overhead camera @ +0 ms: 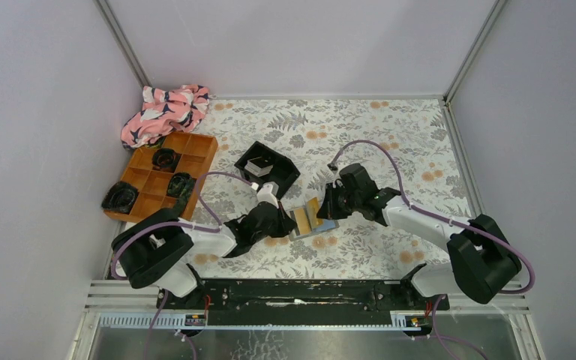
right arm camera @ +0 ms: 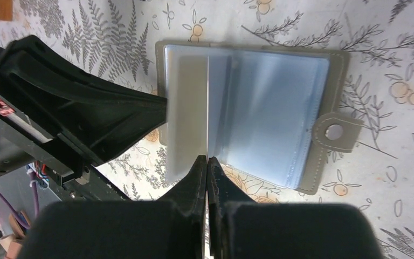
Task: Put the credit cards into the card holder
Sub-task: Turn over the card slot in the card holder.
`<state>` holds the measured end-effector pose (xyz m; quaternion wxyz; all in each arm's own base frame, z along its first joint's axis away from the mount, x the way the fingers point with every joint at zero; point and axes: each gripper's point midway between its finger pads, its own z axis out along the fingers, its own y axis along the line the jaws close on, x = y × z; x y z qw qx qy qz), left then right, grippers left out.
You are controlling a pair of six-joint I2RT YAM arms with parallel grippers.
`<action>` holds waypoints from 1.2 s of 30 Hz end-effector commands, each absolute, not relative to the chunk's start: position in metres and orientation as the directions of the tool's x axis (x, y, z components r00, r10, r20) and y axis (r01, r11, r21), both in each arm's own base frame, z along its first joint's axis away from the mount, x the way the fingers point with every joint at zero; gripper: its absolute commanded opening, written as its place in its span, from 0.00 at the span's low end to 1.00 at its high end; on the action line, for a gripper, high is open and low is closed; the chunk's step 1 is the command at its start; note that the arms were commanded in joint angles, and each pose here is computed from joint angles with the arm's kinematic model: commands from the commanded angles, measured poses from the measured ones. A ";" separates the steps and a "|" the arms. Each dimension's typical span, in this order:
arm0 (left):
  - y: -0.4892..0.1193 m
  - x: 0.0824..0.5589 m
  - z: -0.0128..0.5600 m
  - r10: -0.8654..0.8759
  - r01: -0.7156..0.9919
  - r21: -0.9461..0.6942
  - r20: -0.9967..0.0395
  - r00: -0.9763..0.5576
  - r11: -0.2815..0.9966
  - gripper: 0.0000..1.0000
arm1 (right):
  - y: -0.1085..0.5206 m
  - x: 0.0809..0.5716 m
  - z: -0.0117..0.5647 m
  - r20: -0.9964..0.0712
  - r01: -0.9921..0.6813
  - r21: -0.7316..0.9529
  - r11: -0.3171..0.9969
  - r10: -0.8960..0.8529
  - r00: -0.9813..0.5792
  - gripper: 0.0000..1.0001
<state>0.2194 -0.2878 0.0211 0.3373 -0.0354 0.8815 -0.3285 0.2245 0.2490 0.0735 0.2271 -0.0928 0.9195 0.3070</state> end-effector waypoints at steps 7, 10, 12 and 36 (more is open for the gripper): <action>-0.266 0.216 0.016 -0.260 0.127 -0.523 -0.601 -0.755 0.843 0.05 | 0.277 0.225 0.080 -0.506 -0.368 0.533 0.762 -0.062 -0.860 0.00; -0.260 0.217 0.022 -0.271 0.113 -0.511 -0.615 -0.741 0.852 0.07 | 0.278 0.224 0.077 -0.502 -0.367 0.533 0.762 -0.064 -0.862 0.00; -0.257 0.217 0.028 -0.281 0.105 -0.506 -0.626 -0.727 0.856 0.09 | 0.278 0.224 0.076 -0.505 -0.368 0.531 0.764 -0.064 -0.861 0.00; -0.254 0.215 0.011 -0.264 0.081 -0.473 -0.617 -0.741 0.877 0.05 | 0.253 0.239 0.075 -0.511 -0.329 0.543 0.772 -0.007 -0.859 0.00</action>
